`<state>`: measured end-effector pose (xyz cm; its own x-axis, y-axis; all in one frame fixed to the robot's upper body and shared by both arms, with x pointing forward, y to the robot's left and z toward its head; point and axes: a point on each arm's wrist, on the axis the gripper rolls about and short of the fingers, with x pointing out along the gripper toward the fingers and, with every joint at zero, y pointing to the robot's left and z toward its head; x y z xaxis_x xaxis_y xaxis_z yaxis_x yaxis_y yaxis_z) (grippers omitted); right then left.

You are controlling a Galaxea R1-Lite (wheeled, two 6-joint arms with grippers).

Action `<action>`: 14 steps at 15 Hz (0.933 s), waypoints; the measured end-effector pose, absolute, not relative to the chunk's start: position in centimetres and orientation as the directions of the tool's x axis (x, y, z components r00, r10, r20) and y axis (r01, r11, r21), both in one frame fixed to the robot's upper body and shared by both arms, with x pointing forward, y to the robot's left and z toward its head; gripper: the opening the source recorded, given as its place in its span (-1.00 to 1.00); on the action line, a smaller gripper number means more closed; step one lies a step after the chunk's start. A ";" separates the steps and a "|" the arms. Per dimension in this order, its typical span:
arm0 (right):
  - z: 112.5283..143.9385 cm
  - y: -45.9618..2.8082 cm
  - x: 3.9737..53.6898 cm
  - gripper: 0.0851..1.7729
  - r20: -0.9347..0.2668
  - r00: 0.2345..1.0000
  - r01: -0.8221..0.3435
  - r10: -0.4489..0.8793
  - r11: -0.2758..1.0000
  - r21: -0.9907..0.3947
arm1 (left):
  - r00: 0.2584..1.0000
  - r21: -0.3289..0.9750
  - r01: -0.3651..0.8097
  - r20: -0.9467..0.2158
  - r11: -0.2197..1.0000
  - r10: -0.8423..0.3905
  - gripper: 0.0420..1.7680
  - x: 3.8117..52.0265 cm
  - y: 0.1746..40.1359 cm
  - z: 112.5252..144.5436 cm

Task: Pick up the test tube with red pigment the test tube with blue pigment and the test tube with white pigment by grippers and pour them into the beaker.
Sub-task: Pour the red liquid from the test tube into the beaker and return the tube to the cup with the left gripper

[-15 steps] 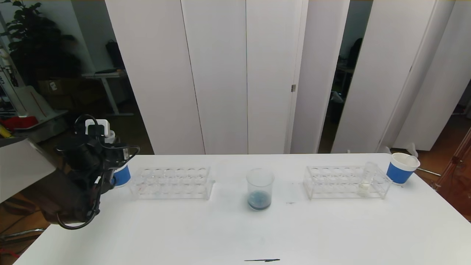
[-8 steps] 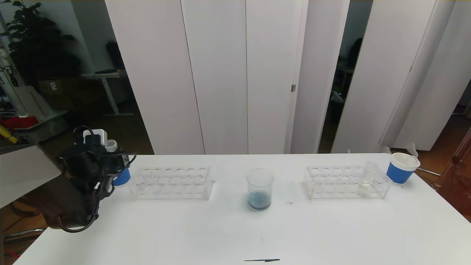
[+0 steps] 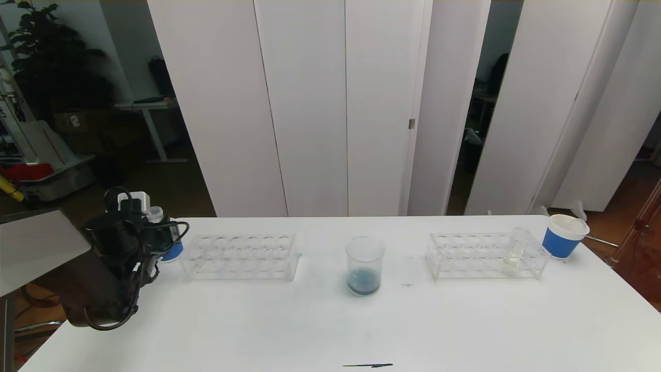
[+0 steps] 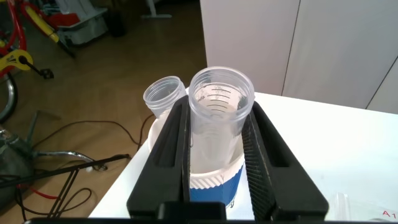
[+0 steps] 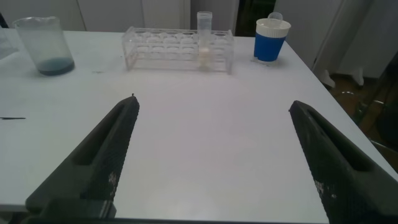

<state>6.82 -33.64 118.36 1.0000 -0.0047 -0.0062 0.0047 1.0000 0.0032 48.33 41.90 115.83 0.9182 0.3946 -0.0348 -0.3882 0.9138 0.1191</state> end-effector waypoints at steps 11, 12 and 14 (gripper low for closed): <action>118.4 -33.6 6.8 0.95 -0.006 1.000 0.005 -0.005 1.000 0.003 | 0.937 0.101 -0.344 0.099 0.934 0.334 0.98 46.3 39.9 122.9; 118.4 -33.6 6.8 0.95 -0.006 1.000 0.005 -0.005 1.000 0.003 | 0.938 0.100 -0.338 0.110 0.936 0.328 0.98 45.5 39.5 124.3; 118.4 -33.6 6.8 0.95 -0.006 1.000 0.005 -0.005 1.000 0.003 | 0.941 0.098 -0.326 0.126 0.940 0.313 0.98 43.2 38.7 127.2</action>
<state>6.82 -33.64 118.36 1.0000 -0.0047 -0.0062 0.0047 1.0000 0.0028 43.21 38.65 127.22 0.9414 0.3130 0.1258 -0.3257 0.9404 0.0975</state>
